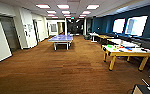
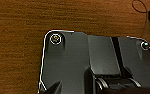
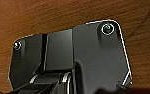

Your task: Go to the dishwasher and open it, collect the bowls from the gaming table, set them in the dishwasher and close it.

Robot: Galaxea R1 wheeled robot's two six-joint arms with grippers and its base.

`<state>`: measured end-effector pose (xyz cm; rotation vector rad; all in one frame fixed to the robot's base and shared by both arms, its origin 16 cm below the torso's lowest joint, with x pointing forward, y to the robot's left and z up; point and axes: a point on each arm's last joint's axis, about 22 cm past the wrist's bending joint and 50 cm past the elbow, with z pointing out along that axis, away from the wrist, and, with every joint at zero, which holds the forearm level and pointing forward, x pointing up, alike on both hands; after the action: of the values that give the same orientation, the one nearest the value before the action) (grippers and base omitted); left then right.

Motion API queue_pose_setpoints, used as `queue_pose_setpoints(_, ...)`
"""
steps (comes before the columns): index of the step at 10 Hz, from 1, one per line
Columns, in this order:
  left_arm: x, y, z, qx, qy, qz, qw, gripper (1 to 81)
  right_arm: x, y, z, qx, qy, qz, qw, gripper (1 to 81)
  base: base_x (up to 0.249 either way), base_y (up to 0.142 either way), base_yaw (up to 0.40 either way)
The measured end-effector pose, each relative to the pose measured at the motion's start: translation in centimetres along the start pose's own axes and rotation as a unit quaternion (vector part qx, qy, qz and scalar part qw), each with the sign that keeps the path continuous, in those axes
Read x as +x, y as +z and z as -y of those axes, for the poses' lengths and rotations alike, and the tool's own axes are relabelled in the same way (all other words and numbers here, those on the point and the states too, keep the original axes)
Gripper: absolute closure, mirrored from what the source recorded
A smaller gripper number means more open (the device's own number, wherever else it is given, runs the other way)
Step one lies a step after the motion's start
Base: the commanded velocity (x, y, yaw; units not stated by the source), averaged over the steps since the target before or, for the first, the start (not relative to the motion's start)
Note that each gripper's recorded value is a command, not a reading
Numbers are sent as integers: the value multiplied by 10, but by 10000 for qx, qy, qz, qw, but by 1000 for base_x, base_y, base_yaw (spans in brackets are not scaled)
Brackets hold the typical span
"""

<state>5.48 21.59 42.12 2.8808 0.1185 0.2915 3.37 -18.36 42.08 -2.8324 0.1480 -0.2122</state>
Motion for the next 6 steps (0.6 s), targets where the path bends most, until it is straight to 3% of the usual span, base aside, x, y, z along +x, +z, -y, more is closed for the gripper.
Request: queue_pose_setpoints(6, 0, 0, 2, 14, 1, 2, 10000, 10, -1, 0, 0, 1, 0, 13, 10000, 10, 214, 0, 0)
